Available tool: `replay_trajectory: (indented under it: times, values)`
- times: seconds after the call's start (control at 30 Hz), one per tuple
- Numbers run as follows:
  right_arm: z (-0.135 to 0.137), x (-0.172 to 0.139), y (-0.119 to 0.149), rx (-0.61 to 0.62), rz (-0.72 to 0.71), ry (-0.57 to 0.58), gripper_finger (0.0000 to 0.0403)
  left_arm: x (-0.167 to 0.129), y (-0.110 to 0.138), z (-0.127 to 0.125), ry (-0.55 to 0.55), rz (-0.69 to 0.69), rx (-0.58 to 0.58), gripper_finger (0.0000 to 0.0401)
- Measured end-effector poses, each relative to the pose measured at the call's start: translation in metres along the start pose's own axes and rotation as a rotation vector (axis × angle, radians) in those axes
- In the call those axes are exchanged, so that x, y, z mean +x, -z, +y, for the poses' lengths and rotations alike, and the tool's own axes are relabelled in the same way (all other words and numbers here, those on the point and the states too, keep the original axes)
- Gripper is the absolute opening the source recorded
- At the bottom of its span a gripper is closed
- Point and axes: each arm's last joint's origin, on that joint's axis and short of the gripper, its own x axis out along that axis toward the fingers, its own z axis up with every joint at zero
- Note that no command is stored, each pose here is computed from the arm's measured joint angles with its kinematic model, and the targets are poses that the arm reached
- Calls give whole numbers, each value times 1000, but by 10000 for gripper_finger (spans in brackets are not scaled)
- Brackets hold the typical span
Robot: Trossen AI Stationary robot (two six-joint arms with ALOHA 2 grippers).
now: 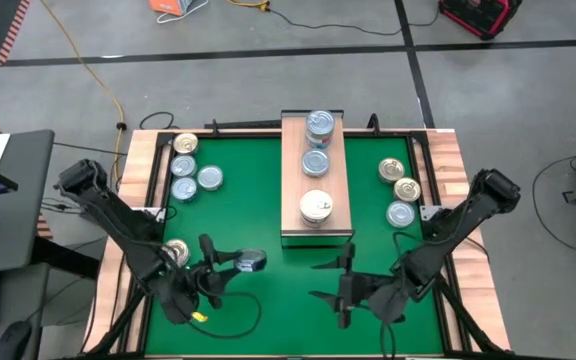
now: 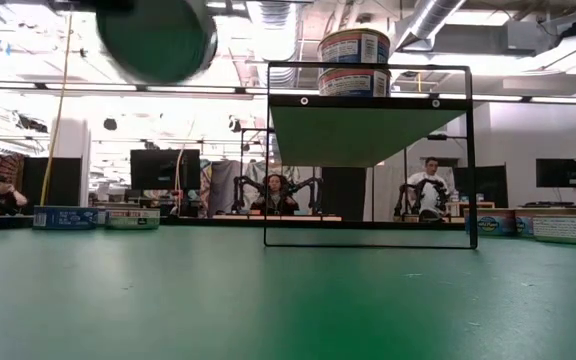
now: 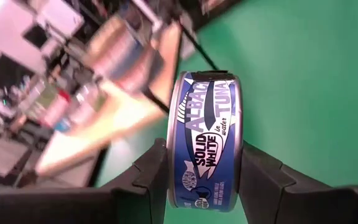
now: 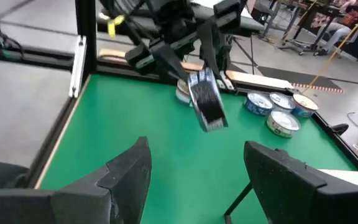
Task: Stack canned seafood by type on shelf
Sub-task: Stack the blue tuna can on top of the green tuna can on the shelf
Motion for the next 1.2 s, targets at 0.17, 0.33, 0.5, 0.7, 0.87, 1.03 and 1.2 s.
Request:
replay_trajectory:
  times: [0.17, 0.33, 0.5, 0.7, 0.87, 1.03, 1.2]
  values:
    - [-13, -15, -8, 49, -14, -1, 286, -2, -20, 37, -54, -76, 68, 140]
    - [-39, -30, -8, 96, -25, 16, 286, 15, -27, 78, -170, -55, 261, 140]
    - [-79, -47, -5, 161, -55, 55, 286, 47, -26, 120, -204, -56, 329, 140]
    - [-120, -51, 14, 229, -51, 120, 286, 80, -20, 172, -293, -120, 399, 140]
    - [-152, -49, 27, 250, -45, 250, 286, 100, -3, 218, -348, -176, 520, 140]
    - [-184, -50, 27, 256, -56, 388, 286, 123, 17, 257, -428, -234, 700, 151]
    - [-196, -52, 27, 272, -60, 438, 286, 159, 43, 272, -418, -287, 835, 150]
